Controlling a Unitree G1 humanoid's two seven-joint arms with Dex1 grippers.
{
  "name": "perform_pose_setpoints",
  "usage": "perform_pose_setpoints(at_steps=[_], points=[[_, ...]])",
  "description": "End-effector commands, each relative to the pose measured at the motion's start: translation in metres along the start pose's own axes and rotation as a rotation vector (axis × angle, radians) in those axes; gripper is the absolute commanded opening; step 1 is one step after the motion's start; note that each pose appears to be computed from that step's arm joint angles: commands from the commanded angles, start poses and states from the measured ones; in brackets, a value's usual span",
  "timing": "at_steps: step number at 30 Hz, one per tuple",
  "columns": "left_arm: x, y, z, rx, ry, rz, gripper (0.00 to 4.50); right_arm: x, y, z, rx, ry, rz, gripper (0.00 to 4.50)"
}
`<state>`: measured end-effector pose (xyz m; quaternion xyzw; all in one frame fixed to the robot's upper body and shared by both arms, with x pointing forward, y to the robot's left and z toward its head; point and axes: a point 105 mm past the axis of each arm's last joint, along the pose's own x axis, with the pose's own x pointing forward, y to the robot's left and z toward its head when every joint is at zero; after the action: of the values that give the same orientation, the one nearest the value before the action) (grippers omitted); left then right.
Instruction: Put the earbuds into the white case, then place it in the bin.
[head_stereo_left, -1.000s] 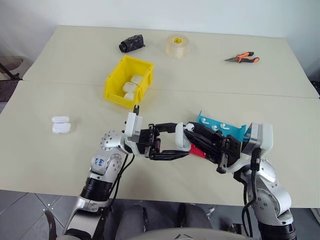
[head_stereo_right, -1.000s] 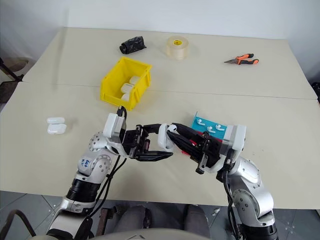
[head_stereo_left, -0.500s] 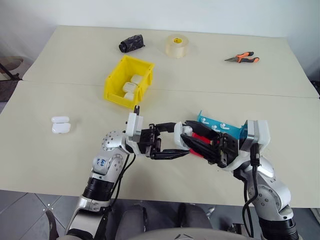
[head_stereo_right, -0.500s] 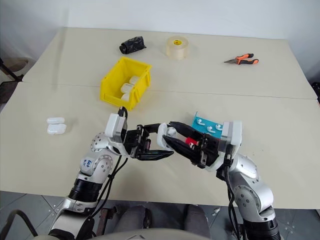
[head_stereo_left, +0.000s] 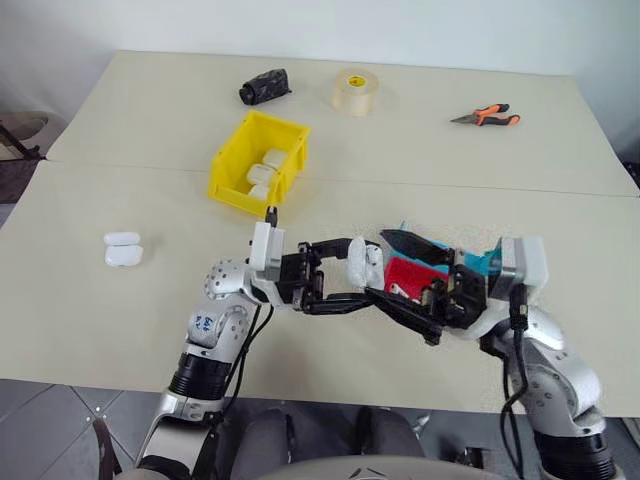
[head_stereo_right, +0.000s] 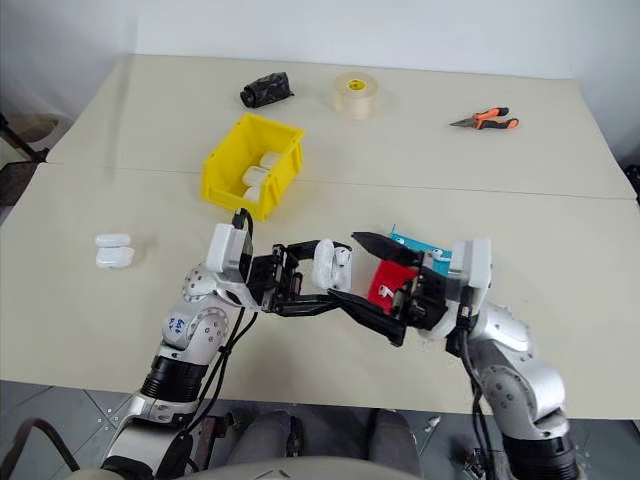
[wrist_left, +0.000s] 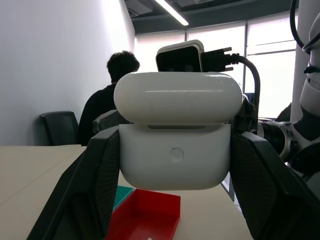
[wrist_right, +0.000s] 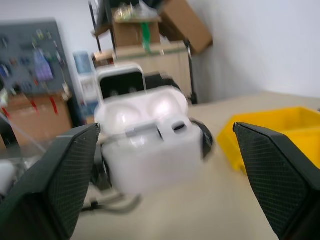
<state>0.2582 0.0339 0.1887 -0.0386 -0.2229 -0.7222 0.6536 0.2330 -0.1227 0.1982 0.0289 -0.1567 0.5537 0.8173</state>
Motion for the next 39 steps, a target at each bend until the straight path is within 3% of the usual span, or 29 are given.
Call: perform_pose_setpoints(at_steps=[1, 6, 11, 15, 24, 33, 39], points=[[-0.006, -0.009, 0.002, 0.042, 0.026, -0.015, 2.81, -0.049, -0.018, 0.002, -0.128, 0.149, -0.092, 4.47], [-0.014, -0.017, -0.005, 0.043, 0.054, -0.004, 2.81, -0.118, -0.034, -0.010, -0.195, 0.371, -0.201, 4.47], [-0.014, -0.020, -0.007, 0.048, 0.056, 0.001, 2.81, -0.147, -0.044, -0.017, -0.207, 0.469, -0.255, 4.47], [-0.012, -0.020, -0.010, 0.055, 0.060, 0.004, 2.81, -0.121, -0.057, -0.012, -0.204, 0.516, -0.209, 4.47], [-0.007, -0.021, -0.014, 0.059, 0.051, 0.010, 2.81, -0.074, -0.110, -0.006, -0.159, 0.853, -0.197, 4.47], [-0.001, -0.020, -0.014, 0.063, 0.033, 0.003, 2.81, -0.064, -0.154, -0.026, -0.171, 1.137, -0.134, 4.47], [0.001, -0.021, -0.014, 0.068, 0.027, 0.002, 2.81, -0.059, -0.165, -0.038, -0.177, 1.211, -0.068, 4.47]])
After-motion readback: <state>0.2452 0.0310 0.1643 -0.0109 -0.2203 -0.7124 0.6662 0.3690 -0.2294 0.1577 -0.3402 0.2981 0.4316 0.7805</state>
